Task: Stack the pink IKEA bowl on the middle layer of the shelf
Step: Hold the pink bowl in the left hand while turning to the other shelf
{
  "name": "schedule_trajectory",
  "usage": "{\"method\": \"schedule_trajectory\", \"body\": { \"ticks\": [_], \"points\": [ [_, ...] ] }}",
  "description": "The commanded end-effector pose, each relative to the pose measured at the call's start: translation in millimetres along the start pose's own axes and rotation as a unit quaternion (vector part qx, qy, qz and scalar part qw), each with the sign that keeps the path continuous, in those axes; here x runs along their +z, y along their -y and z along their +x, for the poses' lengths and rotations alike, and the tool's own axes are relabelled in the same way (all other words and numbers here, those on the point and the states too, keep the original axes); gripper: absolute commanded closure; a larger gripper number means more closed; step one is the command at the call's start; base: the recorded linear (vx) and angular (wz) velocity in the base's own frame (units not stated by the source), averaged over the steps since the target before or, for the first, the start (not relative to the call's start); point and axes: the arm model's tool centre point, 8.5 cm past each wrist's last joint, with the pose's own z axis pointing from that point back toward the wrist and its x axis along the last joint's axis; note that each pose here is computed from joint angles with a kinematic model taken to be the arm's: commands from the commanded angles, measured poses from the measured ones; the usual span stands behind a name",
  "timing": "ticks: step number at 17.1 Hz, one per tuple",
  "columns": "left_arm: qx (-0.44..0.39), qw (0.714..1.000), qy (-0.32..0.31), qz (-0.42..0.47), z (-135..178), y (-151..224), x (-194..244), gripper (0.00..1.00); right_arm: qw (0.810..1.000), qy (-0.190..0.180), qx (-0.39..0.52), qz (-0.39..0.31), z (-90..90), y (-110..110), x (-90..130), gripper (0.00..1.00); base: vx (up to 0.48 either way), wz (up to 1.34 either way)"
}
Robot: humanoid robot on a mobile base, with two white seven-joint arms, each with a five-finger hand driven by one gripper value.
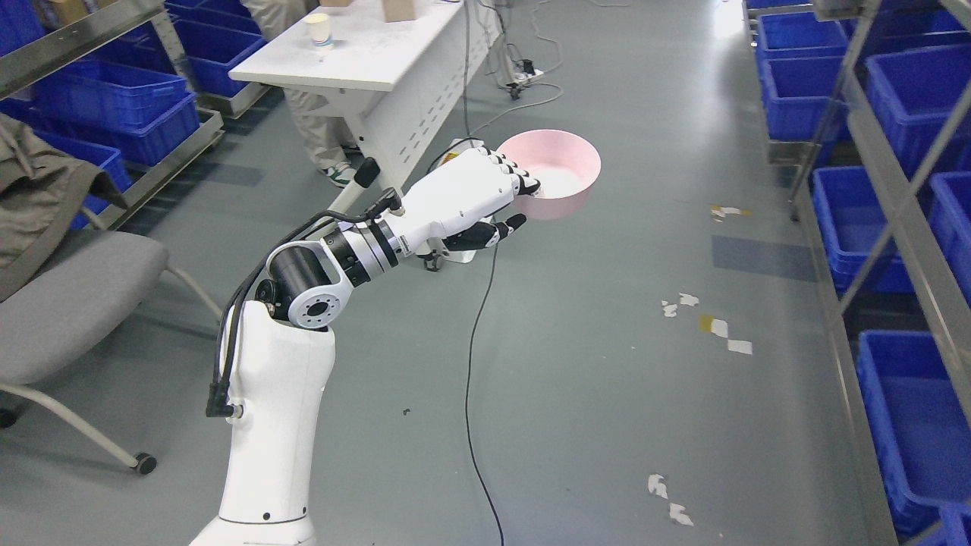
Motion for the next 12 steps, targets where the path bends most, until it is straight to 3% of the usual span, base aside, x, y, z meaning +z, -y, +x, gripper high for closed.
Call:
{"method": "schedule_trajectory", "body": {
  "ticks": [1, 5, 12],
  "points": [
    [-0.013, 1.0, -0.018, 0.017, -8.0, -13.1, 16.4, 0.98, 1.0, -0.001, 0.001, -0.007, -7.1, 8.1, 0.0, 0.0, 0.259, 0.59],
    [-0.015, 1.0, -0.018, 0.02, -7.5, -15.0, 16.8, 0.98, 1.0, -0.001, 0.001, -0.007, -7.1, 8.1, 0.0, 0.0, 0.257, 0.24],
    [-0.014, 0.999, -0.014, 0.03, -6.2, -16.6, 15.9, 0.98, 1.0, -0.001, 0.001, -0.007, -7.1, 8.1, 0.0, 0.0, 0.304, -0.14]
  ]
}}
